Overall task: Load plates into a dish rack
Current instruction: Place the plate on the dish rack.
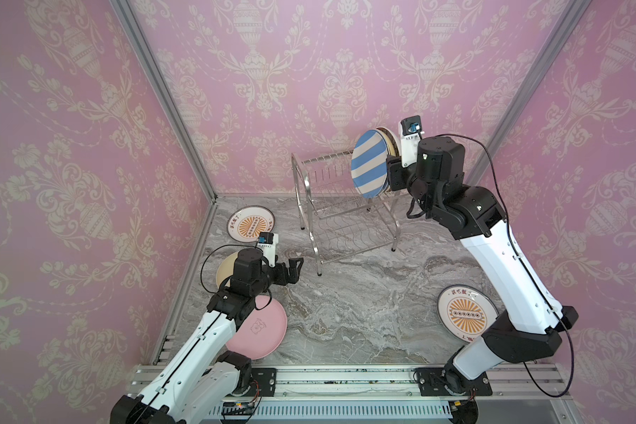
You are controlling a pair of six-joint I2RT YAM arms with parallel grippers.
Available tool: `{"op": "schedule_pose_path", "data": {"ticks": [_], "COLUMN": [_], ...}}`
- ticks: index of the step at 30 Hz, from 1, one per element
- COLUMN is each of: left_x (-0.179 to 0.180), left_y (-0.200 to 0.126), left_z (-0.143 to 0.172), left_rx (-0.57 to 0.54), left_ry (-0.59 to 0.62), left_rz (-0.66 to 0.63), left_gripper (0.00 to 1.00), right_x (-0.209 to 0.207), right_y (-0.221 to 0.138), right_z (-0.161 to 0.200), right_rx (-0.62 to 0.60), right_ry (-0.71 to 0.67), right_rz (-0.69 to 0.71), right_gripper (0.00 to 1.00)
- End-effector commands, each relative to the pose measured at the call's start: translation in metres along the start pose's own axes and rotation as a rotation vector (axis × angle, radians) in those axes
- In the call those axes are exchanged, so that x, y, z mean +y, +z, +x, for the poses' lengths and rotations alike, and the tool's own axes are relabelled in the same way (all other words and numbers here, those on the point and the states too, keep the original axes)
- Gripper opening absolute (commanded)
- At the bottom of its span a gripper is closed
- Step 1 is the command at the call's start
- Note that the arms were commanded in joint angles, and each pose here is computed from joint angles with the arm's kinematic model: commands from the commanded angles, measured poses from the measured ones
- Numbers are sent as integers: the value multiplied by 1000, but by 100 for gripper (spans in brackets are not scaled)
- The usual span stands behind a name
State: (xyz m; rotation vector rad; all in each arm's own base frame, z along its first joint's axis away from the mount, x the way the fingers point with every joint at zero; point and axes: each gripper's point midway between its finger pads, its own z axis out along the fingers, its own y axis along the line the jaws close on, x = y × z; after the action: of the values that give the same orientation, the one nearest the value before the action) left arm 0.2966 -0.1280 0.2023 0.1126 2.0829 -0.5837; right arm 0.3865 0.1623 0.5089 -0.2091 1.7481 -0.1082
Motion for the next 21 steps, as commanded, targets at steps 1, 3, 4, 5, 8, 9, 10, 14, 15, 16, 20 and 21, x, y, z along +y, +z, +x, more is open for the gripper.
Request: {"op": "schedule_pose_path", "data": {"ticks": [1,3,4,5,8,9,10,14,15,16,20,21], "left_x": [-8,-9,-8,-8,-8,-8,-8,-5,-2,-1,-2,-3], "left_y": [-12,-13,-13,-12,-10,-9,-8,-8,-8,-10,-14,-15], "left_z": [-19,-19,-19,-19,-18,-17,-17,-16,-16,-16,-16,-15], "left_rx": [-39,-40,-36,-36,-30,-28,-27,-25,-22,-26,-34,-30], "left_ry": [-12,-8,-6,-4,-7,-8,-10,2,7,9,-3,-3], "left_rz": [23,21,19,18,19,21,24,4,-12,-19,-14,-11], "left_gripper": [99,99,99,99,99,99,99,99,99,99,99,99], "right_x": [-21,-36,-43,-50,-75,-83,-90,-104,-105,-106,-106,-103], "right_y": [-31,-48,-55,-64,-92,-102,-108,-121,-121,-121,-121,-120], "right_z": [-4,6,11,17,36,44,53,105,120,133,190,206], "right_rx": [-41,-30,-26,-24,-14,-5,8,110,152,187,329,353], "right_ry": [85,97,104,114,146,159,168,198,201,206,255,285], "right_rz": [5,38,52,66,116,134,154,211,221,230,257,251], "right_gripper": [59,59,59,59,59,60,60,63,63,63,67,67]}}
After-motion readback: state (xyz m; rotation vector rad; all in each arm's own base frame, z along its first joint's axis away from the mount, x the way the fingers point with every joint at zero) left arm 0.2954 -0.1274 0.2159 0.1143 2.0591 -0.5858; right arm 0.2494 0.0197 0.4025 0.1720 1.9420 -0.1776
